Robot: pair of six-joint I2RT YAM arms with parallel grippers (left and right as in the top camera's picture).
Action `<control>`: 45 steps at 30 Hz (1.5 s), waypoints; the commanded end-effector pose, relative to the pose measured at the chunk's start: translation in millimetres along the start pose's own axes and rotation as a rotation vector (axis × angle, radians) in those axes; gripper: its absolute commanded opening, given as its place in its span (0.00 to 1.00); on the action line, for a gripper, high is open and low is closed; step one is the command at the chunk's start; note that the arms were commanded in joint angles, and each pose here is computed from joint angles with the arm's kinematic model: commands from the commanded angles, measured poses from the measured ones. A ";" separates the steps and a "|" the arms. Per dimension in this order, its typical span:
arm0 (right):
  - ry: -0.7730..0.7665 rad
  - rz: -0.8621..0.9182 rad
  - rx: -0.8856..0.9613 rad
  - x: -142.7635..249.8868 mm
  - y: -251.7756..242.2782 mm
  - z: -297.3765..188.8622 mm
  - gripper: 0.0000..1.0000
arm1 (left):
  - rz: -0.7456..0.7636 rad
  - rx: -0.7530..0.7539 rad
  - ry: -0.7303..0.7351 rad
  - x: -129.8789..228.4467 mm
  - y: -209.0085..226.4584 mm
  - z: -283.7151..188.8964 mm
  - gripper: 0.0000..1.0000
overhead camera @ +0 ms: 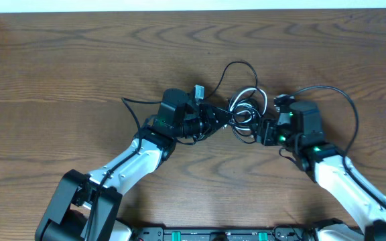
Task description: Untangle cables
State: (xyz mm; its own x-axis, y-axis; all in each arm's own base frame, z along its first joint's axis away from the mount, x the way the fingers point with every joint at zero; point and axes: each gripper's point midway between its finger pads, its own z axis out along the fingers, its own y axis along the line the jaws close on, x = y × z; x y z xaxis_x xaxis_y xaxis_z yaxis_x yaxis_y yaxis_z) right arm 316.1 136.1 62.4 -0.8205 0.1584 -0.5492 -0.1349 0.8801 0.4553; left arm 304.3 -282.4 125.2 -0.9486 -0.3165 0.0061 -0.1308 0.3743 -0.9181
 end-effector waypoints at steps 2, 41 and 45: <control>-0.028 0.052 0.045 -5.0 -6.2 11.9 0.63 | 0.003 0.071 0.095 13.6 -16.9 -1.3 0.08; -0.252 0.373 0.639 -21.5 -162.3 -132.3 0.79 | 0.361 0.512 0.104 -21.9 -110.0 -91.9 0.08; -0.250 0.367 0.556 -24.9 -158.1 -131.8 0.80 | 0.355 0.501 0.055 -40.4 -103.2 -106.5 0.08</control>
State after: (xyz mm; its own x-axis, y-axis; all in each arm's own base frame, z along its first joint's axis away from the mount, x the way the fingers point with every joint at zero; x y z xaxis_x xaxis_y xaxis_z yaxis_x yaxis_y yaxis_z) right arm 286.9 -61.9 97.1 -0.5854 0.5420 -0.6029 0.5016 0.8264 0.2559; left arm 315.5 -233.0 244.4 -0.9577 -0.1519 -0.2444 0.2502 -0.0199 -0.9680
